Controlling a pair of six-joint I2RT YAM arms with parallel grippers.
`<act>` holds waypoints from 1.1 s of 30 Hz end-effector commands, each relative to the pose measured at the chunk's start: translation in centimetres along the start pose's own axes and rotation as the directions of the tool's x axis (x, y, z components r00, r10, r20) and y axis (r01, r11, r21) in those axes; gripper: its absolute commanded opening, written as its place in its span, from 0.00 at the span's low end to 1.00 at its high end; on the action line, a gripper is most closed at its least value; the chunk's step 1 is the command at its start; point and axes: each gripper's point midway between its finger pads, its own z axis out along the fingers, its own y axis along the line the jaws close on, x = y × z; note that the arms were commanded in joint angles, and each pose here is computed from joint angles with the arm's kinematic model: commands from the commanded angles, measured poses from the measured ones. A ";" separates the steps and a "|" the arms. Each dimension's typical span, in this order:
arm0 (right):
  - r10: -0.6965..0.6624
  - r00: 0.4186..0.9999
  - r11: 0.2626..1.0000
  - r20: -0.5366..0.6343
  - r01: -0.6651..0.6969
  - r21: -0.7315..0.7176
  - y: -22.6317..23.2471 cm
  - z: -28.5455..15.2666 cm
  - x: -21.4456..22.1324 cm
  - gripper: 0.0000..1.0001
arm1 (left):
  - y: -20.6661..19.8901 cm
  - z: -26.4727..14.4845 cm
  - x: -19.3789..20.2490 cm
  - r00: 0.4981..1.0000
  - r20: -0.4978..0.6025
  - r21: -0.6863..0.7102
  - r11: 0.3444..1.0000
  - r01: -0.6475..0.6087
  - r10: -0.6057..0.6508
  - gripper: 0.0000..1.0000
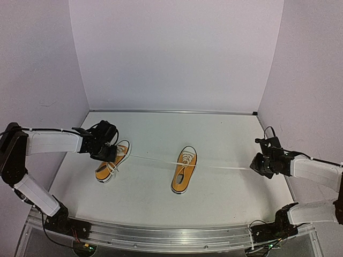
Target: Tie the shoes
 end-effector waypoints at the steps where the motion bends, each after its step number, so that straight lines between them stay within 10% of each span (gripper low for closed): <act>1: 0.023 1.000 0.997 -0.002 -0.023 0.069 -2.1 0.2 0.7 0.00 | 1.7 1.2 -0.5 0.999 -0.005 -0.046 0.998 0.043 -0.044 0.00; 6: -0.100 0.992 0.987 -0.079 0.089 -0.134 2.3 0.7 1.5 0.00 | -3.8 -0.1 -1.3 0.996 0.034 0.236 0.967 -0.093 0.087 0.01; 9: -0.197 0.974 0.940 -0.114 0.155 -0.304 5.7 0.0 2.1 0.02 | -6.4 -1.7 -1.7 0.983 0.057 0.329 0.926 -0.183 0.175 0.22; 13: -0.234 0.970 0.898 -0.065 0.190 -0.398 7.8 -1.9 0.7 0.72 | -7.6 -3.4 -2.2 0.974 0.090 0.398 0.888 -0.228 0.209 0.53; 16: -0.254 0.967 0.870 -0.012 0.223 -0.440 9.0 -3.5 -0.6 0.95 | -7.5 -5.5 -3.8 0.967 0.168 0.406 0.880 -0.246 0.192 0.87; 24: -0.368 0.925 0.739 0.097 0.354 -0.573 13.4 -6.4 -2.9 0.98 | -9.4 -10.1 -10.1 0.876 0.411 0.299 0.871 -0.390 0.251 1.00; 33: -0.406 0.889 0.603 0.213 0.435 -0.669 17.4 -9.4 -5.1 0.98 | -17.2 -9.3 -11.0 0.687 0.550 0.407 0.565 -0.718 0.476 1.00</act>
